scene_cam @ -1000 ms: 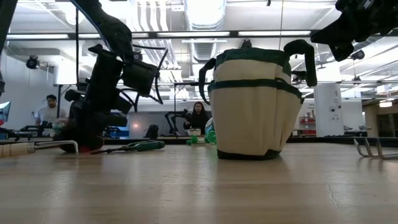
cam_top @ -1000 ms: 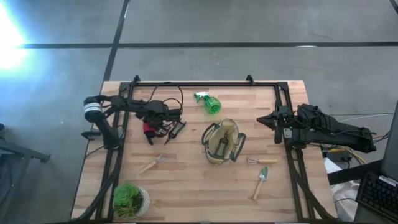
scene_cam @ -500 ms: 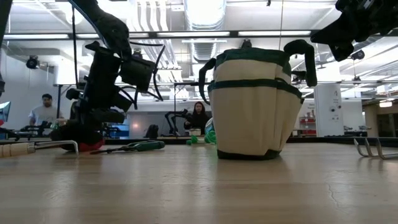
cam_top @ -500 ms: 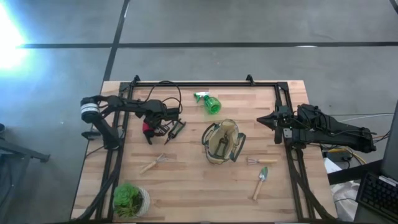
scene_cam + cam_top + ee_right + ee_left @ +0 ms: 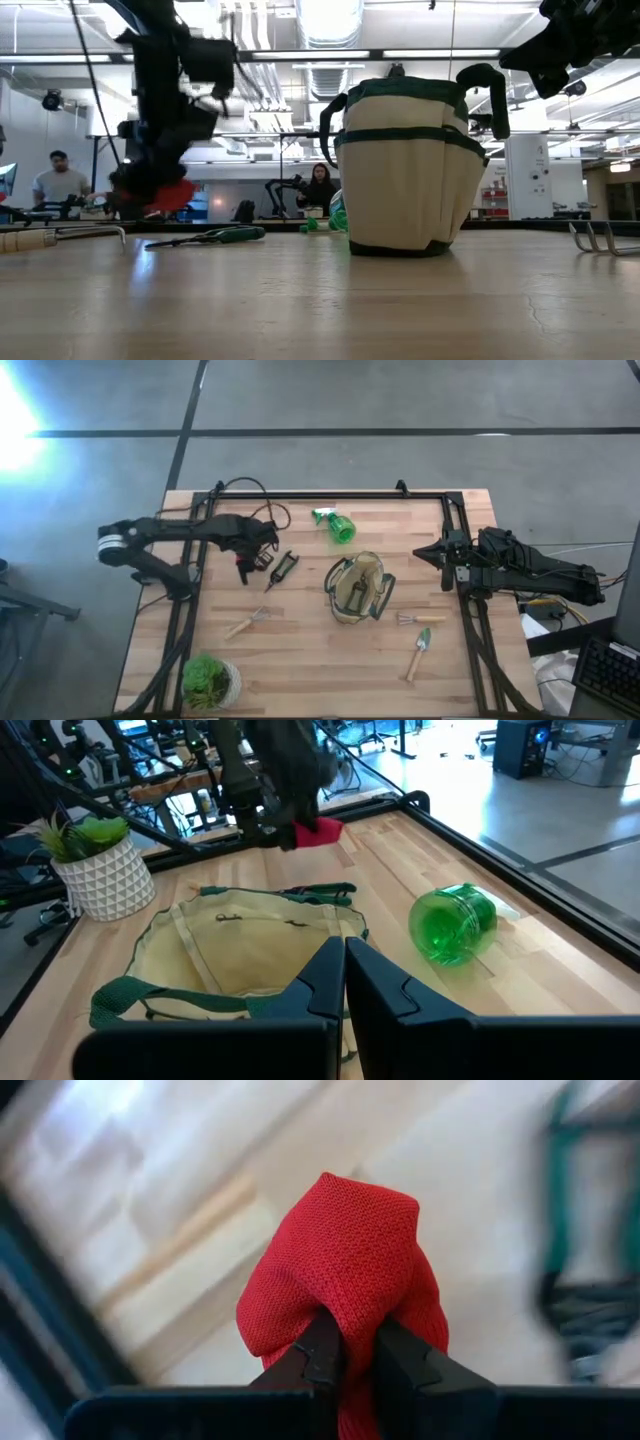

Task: Pick & Place Garden tools in Gardening bag
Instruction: Put the gloves into the gardening bag

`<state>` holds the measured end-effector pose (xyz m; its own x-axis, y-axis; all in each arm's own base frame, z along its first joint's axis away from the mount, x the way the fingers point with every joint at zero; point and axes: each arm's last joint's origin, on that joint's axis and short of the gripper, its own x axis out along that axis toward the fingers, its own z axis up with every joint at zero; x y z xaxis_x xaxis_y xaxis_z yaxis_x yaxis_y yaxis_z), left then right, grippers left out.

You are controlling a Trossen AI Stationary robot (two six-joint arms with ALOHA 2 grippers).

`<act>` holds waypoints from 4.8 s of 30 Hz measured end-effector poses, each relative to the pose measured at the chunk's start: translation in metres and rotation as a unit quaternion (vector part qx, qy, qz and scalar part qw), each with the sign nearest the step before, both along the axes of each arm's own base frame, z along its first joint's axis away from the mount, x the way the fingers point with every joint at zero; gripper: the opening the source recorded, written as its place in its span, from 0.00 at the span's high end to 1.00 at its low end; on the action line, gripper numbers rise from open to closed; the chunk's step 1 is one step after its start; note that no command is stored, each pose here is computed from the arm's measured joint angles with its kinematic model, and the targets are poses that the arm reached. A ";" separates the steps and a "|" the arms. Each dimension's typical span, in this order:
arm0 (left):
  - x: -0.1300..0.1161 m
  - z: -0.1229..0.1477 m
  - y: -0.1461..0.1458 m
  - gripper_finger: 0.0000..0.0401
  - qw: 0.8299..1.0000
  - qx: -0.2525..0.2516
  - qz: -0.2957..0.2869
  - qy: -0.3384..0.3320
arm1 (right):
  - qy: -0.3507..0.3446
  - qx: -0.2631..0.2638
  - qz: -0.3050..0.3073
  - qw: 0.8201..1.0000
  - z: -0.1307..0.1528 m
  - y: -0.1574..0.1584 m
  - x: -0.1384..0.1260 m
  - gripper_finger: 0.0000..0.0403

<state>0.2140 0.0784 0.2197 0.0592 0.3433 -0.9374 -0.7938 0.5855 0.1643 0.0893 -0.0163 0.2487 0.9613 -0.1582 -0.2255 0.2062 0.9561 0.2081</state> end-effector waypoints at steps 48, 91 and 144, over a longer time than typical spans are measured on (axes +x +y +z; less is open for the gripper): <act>0.065 0.108 -0.032 0.92 0.779 0.023 -0.317 -0.541 | -0.004 -0.003 0.000 1.000 0.001 0.000 0.000 0.98; 0.193 0.089 -0.055 0.92 0.632 0.210 -0.525 -0.531 | 0.000 -0.002 0.000 1.000 0.000 0.000 0.000 0.98; 0.199 0.026 -0.064 0.92 0.693 0.401 -0.366 -0.474 | -0.060 0.011 0.011 0.998 0.011 0.000 0.006 0.98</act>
